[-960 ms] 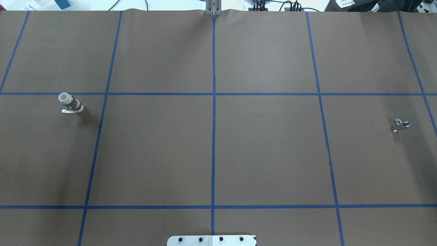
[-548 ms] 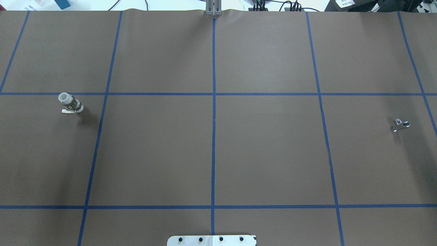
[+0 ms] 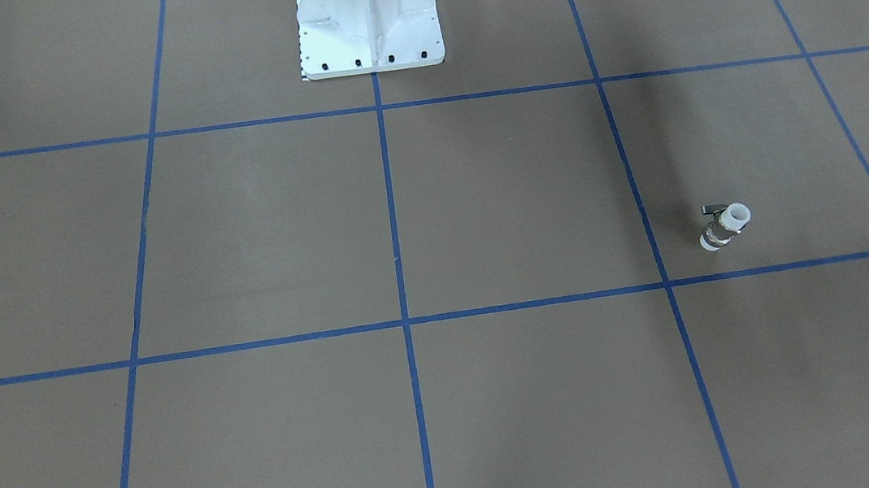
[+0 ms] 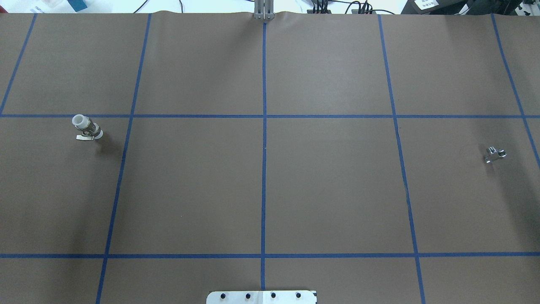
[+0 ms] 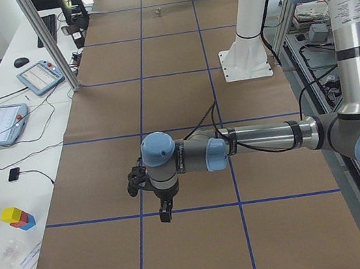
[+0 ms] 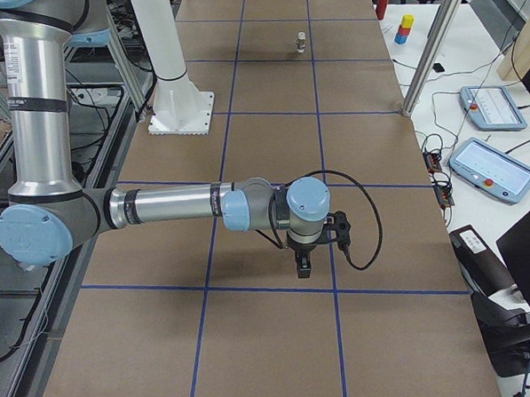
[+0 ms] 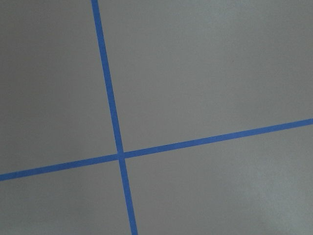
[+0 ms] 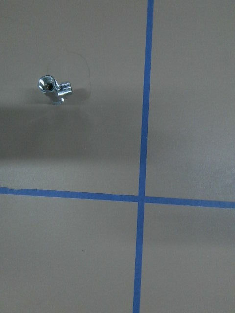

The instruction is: Assemble PPR valve and pipe with both arms

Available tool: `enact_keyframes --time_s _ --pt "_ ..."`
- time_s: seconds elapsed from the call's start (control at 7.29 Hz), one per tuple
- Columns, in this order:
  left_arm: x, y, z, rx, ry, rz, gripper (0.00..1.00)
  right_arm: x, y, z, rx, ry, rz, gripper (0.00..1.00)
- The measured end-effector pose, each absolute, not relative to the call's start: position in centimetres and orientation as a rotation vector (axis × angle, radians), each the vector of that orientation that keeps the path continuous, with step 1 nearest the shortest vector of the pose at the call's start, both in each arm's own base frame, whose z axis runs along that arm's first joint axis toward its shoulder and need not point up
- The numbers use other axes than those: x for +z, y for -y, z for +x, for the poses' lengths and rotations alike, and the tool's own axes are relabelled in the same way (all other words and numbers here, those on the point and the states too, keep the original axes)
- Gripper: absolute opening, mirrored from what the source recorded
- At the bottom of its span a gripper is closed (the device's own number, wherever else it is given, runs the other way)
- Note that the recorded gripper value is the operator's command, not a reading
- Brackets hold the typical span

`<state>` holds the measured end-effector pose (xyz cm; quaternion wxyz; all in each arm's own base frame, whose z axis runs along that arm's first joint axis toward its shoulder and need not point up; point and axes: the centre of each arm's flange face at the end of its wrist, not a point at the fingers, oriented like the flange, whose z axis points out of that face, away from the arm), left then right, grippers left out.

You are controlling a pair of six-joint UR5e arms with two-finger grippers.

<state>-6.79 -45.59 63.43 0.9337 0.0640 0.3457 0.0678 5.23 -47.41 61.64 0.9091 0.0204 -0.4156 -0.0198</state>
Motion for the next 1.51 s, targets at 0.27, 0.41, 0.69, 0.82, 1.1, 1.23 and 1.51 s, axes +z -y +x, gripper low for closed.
enact_keyframes --time_s 0.27,0.41,0.69,0.82,1.1,1.23,1.51 --pt "61.1 46.7 -6.7 0.158 -0.701 0.177 1.00 61.6 47.4 5.2 -0.042 0.857 0.042 0.99" --pt "59.8 47.3 -6.6 0.167 -0.696 0.195 1.00 61.6 47.4 5.2 -0.042 0.857 0.042 0.99" --pt "54.4 49.6 -5.5 0.189 -0.690 0.201 1.00 61.6 47.4 5.2 -0.044 0.857 0.044 0.99" --pt "50.9 50.5 -4.9 0.188 -0.691 0.191 1.00 61.5 47.5 5.2 -0.046 0.856 0.047 0.99" --pt "44.5 51.2 -0.1 0.116 -0.714 0.153 1.00 61.2 47.8 5.3 -0.050 0.848 0.054 0.99" --pt "41.4 51.6 4.0 0.070 -0.735 0.124 1.00 60.9 48.1 5.3 -0.053 0.844 0.060 0.99" --pt "37.6 51.6 12.3 0.031 -0.759 0.058 1.00 60.6 48.6 5.3 -0.056 0.839 0.067 0.99"
